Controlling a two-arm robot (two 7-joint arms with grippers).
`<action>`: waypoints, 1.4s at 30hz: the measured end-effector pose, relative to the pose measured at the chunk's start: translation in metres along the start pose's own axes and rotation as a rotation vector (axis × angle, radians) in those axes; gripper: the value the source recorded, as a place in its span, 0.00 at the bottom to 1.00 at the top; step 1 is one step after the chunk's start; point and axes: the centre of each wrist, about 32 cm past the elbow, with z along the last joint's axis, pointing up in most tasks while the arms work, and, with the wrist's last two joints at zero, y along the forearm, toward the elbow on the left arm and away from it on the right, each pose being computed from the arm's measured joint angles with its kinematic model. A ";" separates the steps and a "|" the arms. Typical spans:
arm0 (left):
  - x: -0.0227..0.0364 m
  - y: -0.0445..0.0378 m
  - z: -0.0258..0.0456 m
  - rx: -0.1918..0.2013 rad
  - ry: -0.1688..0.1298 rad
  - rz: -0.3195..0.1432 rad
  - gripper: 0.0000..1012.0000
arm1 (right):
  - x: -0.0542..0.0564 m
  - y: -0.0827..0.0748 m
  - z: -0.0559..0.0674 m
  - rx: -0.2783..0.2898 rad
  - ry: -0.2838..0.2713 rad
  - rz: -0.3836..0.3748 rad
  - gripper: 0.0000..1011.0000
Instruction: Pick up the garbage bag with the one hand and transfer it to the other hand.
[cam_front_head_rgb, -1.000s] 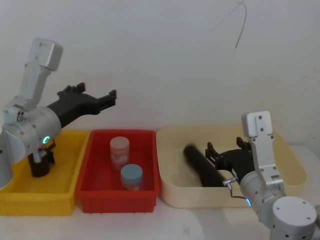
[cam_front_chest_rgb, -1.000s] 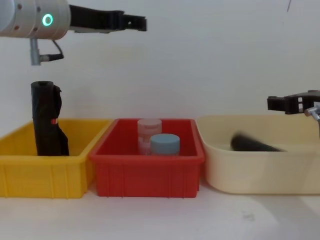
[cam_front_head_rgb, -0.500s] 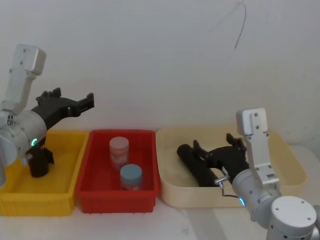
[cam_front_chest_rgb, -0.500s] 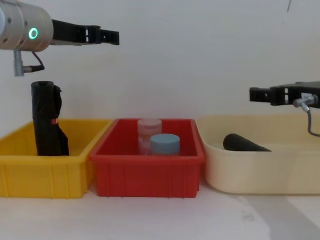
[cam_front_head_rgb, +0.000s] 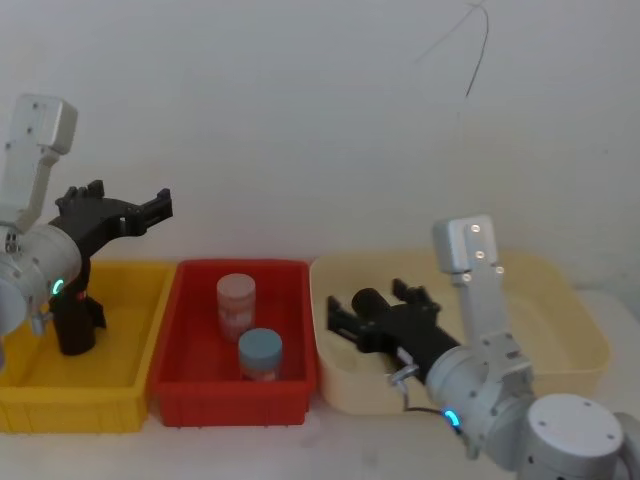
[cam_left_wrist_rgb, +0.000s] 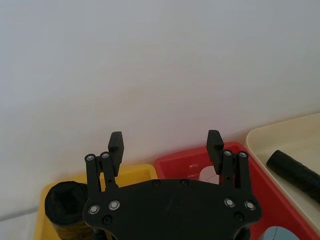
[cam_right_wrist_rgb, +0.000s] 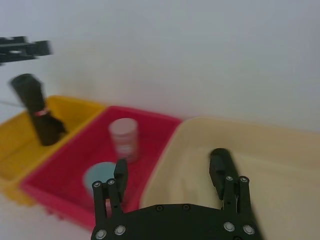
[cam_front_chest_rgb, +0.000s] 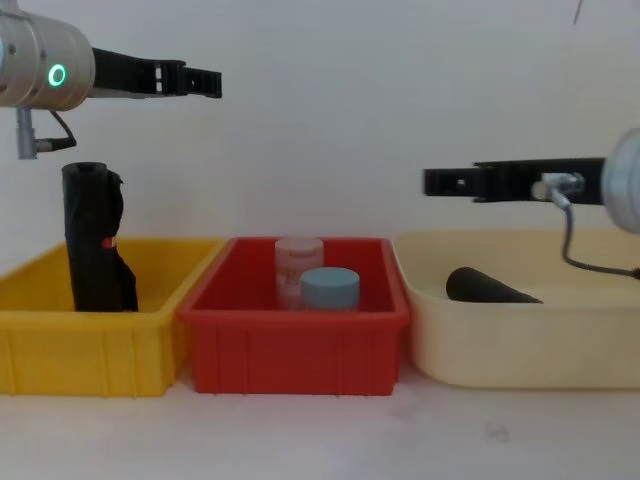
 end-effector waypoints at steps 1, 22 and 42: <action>0.0002 0.0000 -0.0001 0.000 0.000 0.002 0.99 | -0.005 0.000 0.002 -0.009 0.009 0.021 0.99; 0.0015 -0.0001 -0.0012 0.004 0.000 0.018 0.99 | -0.081 0.025 0.033 -0.094 0.027 0.223 0.99; 0.0017 -0.0002 -0.0014 0.005 0.000 0.020 0.99 | -0.116 0.057 0.035 -0.099 -0.015 0.193 0.99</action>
